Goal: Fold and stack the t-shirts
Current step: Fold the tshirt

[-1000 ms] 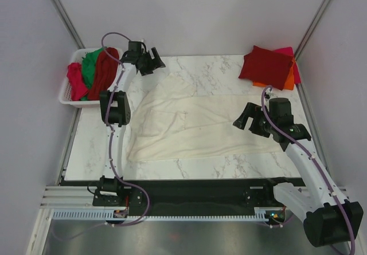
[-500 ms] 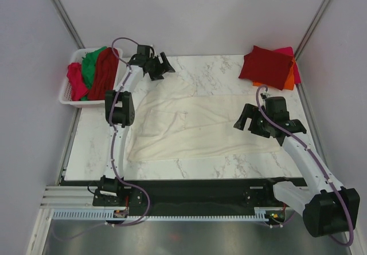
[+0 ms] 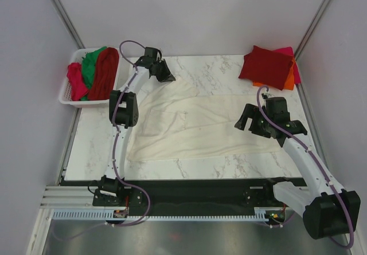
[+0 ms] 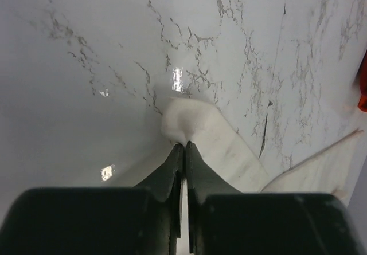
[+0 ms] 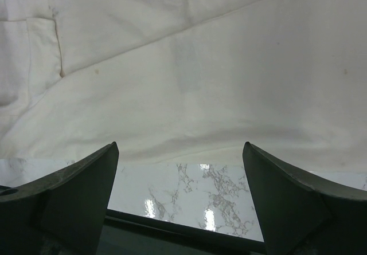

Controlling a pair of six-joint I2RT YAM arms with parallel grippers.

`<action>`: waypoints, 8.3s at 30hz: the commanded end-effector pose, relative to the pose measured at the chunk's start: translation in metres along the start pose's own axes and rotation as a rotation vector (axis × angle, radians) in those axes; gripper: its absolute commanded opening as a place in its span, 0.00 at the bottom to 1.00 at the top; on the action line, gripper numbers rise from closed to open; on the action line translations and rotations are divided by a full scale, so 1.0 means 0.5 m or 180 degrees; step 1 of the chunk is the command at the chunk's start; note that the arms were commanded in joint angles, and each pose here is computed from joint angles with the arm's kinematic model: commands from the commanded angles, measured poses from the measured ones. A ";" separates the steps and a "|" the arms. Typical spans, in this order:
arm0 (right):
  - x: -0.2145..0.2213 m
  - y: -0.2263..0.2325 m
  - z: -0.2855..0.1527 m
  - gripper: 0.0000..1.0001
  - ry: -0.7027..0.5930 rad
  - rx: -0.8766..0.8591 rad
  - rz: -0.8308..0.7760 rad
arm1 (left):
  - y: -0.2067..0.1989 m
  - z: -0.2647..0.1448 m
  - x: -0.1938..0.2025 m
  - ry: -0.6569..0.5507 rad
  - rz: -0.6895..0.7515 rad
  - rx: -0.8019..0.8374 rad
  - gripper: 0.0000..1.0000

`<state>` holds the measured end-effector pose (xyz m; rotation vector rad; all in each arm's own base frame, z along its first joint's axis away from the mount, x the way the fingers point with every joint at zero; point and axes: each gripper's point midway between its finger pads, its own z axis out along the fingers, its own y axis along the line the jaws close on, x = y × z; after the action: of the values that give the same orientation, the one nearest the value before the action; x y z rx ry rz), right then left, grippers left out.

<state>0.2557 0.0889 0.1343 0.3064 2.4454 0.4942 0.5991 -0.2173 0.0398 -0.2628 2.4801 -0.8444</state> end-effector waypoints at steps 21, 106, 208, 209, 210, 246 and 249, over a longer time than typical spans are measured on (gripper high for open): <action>-0.397 -0.223 0.304 0.81 -0.0653 0.1495 0.0681 | -0.138 -0.237 -0.009 -0.0201 0.0432 0.0022 0.02; -0.226 -0.354 0.119 0.93 -0.0514 0.2331 0.0763 | 0.041 -0.641 0.514 -0.0100 0.0706 -0.1291 1.00; -0.408 0.396 0.793 0.70 -0.0760 -0.1593 0.0349 | -0.032 -0.742 0.584 -0.0376 0.0791 -0.0286 0.99; -0.423 0.394 0.791 0.71 -0.0860 -0.1541 0.0354 | -0.029 -0.739 0.586 -0.0355 0.0792 -0.0300 0.99; -0.438 0.401 0.783 0.72 -0.0965 -0.1587 0.0302 | -0.027 -0.739 0.587 -0.0354 0.0789 -0.0306 0.99; 0.265 0.142 0.073 0.83 0.0553 -0.0444 -0.0350 | 0.081 -0.534 0.660 -0.0259 -0.0075 -0.0574 0.79; 0.309 0.143 0.050 0.77 0.0616 -0.0613 -0.0149 | 0.060 -0.528 0.663 -0.0330 -0.0121 -0.0276 0.78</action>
<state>0.1543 0.1974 0.0403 -0.0309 2.6484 0.6308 0.1373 -0.1311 0.0338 -0.2122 2.6863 -0.4438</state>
